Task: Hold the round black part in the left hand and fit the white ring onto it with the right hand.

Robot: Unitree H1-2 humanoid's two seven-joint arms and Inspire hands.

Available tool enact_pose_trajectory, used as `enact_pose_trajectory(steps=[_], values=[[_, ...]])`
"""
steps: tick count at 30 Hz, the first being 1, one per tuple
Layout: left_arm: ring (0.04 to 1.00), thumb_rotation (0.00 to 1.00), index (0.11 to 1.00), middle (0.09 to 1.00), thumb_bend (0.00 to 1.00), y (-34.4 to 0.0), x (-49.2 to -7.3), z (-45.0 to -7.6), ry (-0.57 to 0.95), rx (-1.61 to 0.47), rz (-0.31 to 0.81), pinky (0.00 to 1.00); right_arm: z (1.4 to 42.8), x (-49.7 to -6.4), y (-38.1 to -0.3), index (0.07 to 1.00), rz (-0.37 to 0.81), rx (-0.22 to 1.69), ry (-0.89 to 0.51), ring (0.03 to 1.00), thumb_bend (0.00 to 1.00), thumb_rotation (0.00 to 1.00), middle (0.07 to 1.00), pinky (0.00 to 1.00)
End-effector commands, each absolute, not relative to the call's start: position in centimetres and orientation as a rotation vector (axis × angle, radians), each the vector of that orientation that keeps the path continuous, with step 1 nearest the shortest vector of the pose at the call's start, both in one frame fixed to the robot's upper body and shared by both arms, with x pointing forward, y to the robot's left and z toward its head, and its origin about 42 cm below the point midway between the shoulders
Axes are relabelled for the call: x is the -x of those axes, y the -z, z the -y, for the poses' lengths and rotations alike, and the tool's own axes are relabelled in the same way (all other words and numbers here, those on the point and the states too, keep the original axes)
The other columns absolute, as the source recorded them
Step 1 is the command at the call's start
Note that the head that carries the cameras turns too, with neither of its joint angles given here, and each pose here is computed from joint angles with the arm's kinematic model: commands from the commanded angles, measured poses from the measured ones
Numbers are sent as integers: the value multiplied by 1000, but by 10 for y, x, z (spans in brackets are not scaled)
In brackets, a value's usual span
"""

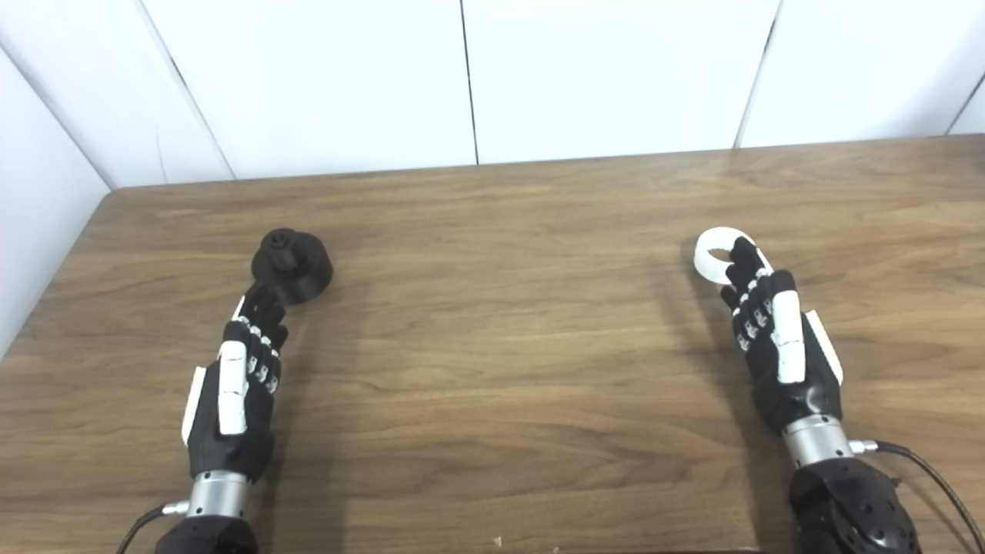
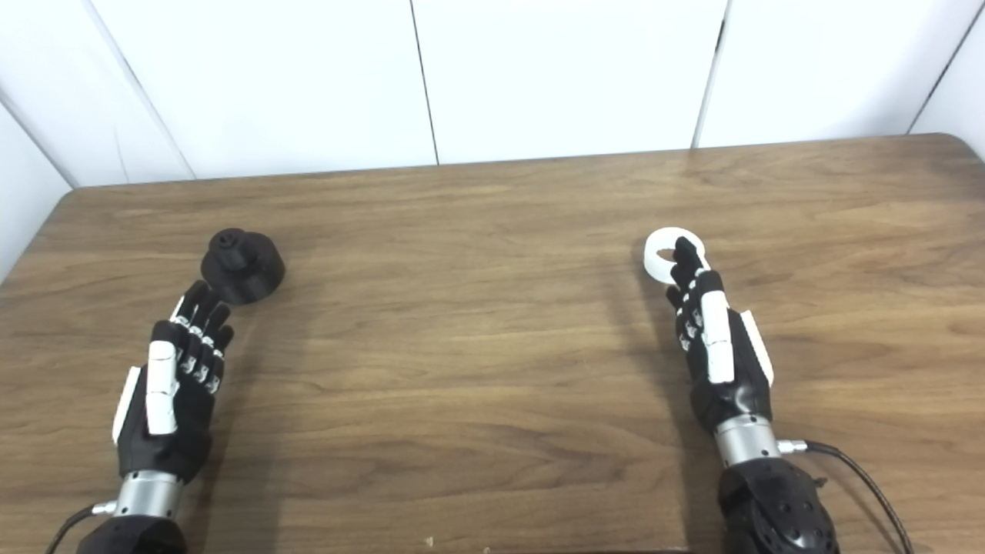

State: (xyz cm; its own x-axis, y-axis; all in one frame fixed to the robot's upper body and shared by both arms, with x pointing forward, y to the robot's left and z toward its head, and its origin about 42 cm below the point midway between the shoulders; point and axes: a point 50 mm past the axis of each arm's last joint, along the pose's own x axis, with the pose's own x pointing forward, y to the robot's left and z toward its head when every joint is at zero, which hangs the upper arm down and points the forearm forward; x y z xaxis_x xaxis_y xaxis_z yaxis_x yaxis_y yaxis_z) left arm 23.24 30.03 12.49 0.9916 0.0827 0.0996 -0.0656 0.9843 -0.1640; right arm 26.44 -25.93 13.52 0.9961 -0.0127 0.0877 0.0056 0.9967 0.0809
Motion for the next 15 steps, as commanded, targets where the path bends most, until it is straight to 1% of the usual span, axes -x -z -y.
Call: enact_pose_trajectory(steps=[1, 5, 11, 15], values=[[992, 910, 962, 989, 561, -136, -227, -303, -71, 130, 148, 1000, 259, -264, -143, 954, 140, -85, -6, 1000, 569, 1000, 986, 1000], [980, 858, 955, 979, 568, -135, -227, -304, -79, 146, 158, 1000, 258, -265, -143, 952, 144, -86, -10, 1000, 567, 1000, 983, 1000], [985, 831, 964, 985, 584, -134, -227, -305, -73, 161, 156, 1000, 258, -265, -143, 950, 142, -88, -10, 1000, 563, 1000, 984, 1000], [985, 822, 961, 985, 581, -137, -227, -306, -68, 122, 153, 1000, 258, -266, -143, 948, 141, -84, -7, 1000, 566, 1000, 982, 1000]])
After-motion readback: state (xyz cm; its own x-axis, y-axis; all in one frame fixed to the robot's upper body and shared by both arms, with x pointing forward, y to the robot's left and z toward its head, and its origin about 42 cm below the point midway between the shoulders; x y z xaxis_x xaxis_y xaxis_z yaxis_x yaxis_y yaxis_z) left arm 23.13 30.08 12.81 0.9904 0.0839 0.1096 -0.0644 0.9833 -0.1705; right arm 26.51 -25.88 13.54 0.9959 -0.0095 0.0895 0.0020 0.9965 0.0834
